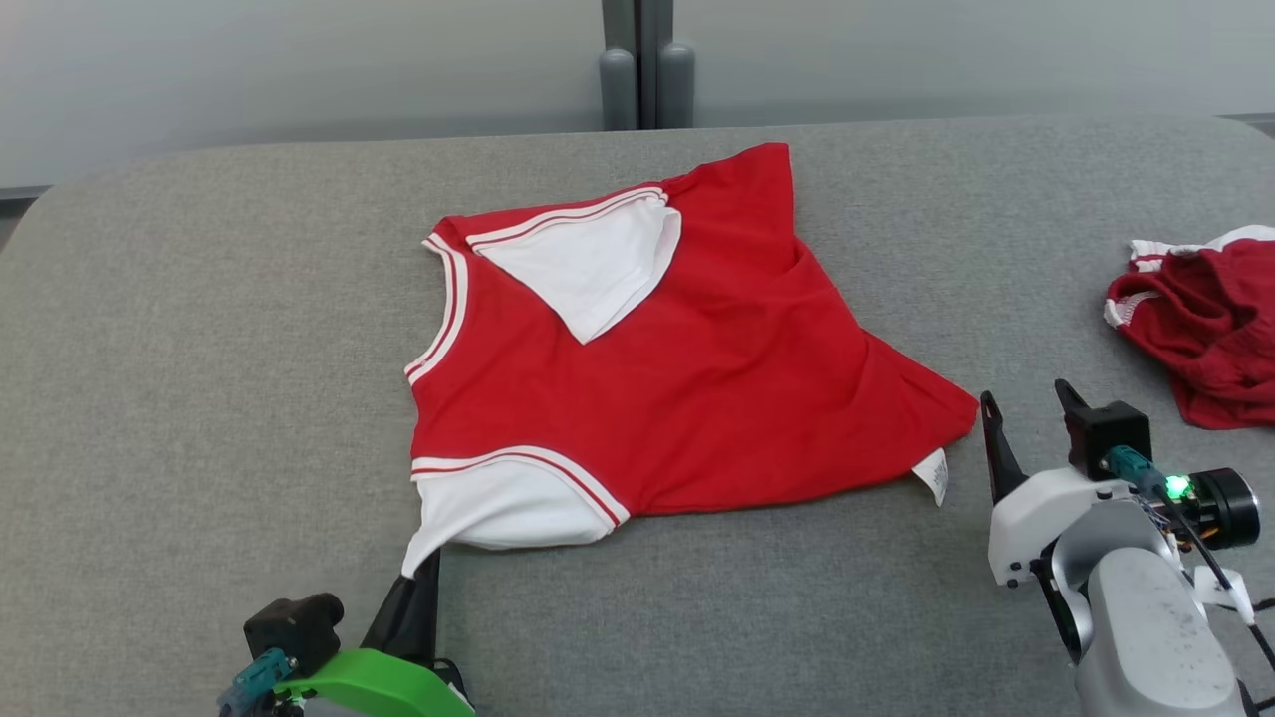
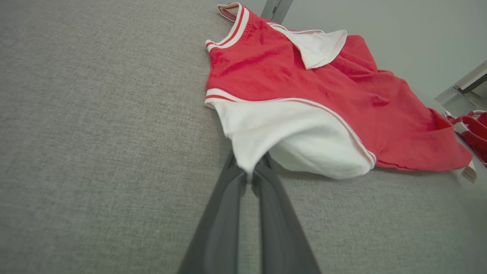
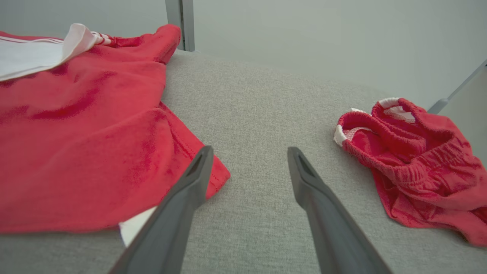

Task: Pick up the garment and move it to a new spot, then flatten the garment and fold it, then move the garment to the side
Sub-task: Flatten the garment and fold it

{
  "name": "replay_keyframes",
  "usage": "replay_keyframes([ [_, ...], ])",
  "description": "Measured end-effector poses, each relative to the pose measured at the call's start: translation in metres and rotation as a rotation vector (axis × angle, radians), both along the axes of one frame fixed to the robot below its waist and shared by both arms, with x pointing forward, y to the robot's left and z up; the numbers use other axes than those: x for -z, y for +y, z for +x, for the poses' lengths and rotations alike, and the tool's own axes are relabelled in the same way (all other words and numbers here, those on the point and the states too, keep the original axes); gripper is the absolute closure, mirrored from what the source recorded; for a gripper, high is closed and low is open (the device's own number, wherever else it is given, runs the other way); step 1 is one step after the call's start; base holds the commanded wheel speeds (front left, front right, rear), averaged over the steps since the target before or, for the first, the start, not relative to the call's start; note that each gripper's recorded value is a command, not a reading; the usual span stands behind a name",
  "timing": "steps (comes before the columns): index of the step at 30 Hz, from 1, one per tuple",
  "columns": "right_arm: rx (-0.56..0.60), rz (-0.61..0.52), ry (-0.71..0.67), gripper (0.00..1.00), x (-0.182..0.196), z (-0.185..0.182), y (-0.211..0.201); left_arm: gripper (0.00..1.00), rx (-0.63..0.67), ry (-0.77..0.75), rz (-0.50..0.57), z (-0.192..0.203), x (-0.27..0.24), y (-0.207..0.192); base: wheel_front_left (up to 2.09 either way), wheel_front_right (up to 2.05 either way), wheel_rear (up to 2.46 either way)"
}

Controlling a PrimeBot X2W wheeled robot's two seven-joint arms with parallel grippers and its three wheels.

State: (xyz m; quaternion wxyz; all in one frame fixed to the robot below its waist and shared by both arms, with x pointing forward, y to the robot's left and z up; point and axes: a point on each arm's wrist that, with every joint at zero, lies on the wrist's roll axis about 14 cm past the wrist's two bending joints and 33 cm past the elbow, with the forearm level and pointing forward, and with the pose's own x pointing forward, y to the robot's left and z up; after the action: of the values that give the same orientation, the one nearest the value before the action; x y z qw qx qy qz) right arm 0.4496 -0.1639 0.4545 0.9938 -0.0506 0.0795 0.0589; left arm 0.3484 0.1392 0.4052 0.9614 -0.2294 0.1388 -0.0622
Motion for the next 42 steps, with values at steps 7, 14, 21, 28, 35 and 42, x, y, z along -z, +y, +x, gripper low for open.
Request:
replay_keyframes([
  [7,-0.067,-0.108,0.21,0.0,0.041,0.016,0.014,1.0,-0.054,-0.014,0.011,0.002,-0.004,0.014,0.0,0.0,0.0],
  [14,-0.143,-0.087,0.365,0.25,0.072,0.017,0.042,1.0,-0.094,-0.008,0.016,0.002,-0.002,0.025,0.0,0.0,0.0],
  [21,-0.164,0.035,0.399,1.0,0.069,0.018,0.059,1.0,-0.097,-0.035,0.005,0.008,-0.01,0.023,0.0,0.0,0.0],
  [28,-0.159,0.203,0.27,1.0,0.021,0.03,0.063,1.0,-0.064,-0.169,-0.045,0.033,-0.053,0.017,0.0,0.0,0.0],
  [35,-0.153,0.358,-0.006,1.0,-0.079,0.042,0.043,1.0,0.029,-0.424,-0.046,0.058,-0.149,0.016,0.0,0.0,0.0],
  [42,-0.167,0.464,-0.31,1.0,-0.19,0.015,0.011,1.0,0.138,-0.725,-0.054,0.048,-0.268,0.003,0.0,0.0,0.0],
])
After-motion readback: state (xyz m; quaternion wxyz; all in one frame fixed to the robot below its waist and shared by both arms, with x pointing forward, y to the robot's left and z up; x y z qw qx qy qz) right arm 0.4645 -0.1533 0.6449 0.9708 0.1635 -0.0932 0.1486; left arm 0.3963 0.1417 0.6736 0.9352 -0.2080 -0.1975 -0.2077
